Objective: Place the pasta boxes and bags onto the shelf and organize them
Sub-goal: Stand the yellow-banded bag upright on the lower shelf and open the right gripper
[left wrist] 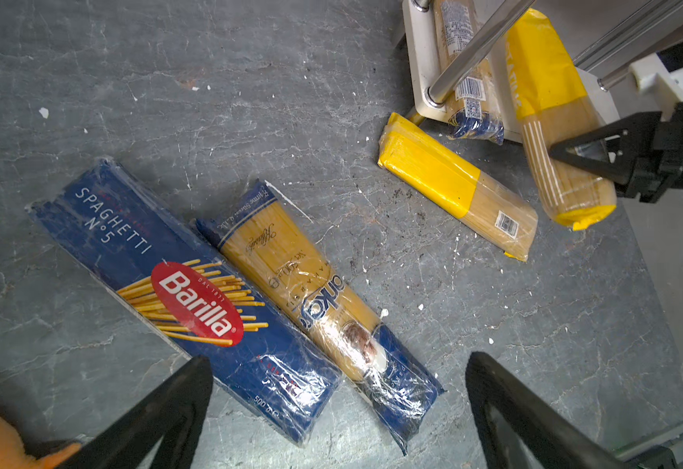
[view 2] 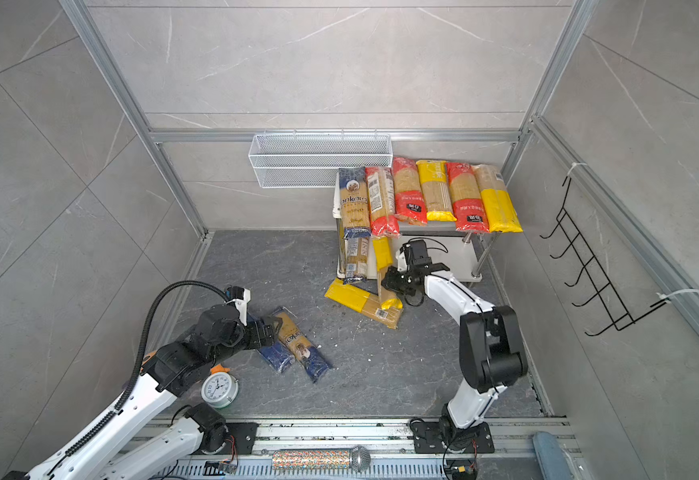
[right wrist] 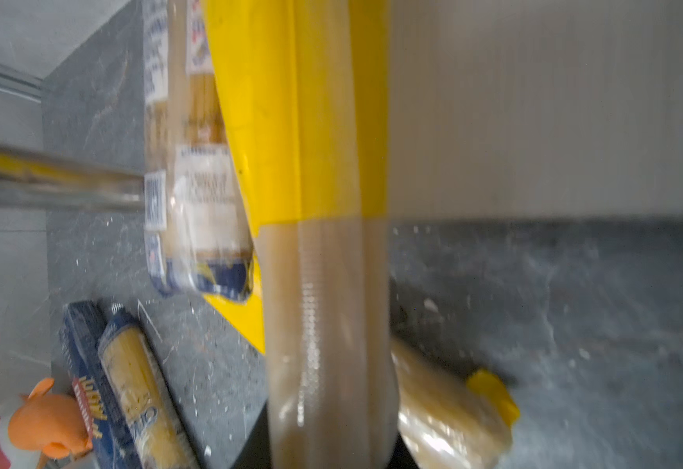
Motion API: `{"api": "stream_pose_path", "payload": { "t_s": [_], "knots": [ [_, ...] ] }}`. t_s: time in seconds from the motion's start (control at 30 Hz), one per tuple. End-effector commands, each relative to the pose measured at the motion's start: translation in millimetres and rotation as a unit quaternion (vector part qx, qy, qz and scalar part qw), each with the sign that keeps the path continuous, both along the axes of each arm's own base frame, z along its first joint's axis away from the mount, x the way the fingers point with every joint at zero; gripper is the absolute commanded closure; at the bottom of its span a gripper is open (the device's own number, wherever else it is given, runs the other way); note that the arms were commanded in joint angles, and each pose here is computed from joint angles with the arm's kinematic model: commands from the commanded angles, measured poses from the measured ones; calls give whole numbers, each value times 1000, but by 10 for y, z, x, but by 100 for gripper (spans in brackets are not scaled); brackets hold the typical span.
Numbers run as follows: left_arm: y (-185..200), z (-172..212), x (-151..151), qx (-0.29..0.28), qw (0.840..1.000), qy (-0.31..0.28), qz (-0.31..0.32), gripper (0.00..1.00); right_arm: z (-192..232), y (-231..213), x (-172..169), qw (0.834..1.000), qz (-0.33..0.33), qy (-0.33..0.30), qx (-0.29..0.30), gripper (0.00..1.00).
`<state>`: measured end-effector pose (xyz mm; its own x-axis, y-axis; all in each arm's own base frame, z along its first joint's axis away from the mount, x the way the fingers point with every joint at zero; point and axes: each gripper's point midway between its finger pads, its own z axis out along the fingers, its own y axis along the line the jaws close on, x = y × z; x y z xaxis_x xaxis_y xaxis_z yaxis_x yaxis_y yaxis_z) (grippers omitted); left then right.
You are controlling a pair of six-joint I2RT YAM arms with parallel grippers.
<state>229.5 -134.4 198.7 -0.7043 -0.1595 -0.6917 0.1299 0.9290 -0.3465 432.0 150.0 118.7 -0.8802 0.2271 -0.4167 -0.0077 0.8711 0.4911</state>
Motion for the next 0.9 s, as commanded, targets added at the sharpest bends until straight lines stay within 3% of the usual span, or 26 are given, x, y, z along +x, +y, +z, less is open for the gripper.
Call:
{"api": "stream_pose_path", "payload": {
  "t_s": [0.0,0.13,0.2,0.3,0.4,0.57,0.87],
  "knots": [
    [-30,278,145,2,999,-51,-1,0,511,102,600,993,15,-114,16,100],
    [-60,279,207,11,999,-49,-3,0,360,151,877,994,9,-103,30,99],
    [-70,281,228,13,999,-49,-2,0,291,180,977,995,6,-96,38,92],
    [-53,282,251,16,999,-51,3,0,213,245,1061,994,11,-89,55,73],
    [-34,278,253,19,998,-53,7,0,170,263,1073,994,10,-84,63,44],
    [-13,277,219,17,998,-52,8,0,181,205,949,995,2,-83,56,19],
    [64,312,69,-9,998,-55,15,0,225,-31,437,997,-14,-77,12,14]
  ]
}}
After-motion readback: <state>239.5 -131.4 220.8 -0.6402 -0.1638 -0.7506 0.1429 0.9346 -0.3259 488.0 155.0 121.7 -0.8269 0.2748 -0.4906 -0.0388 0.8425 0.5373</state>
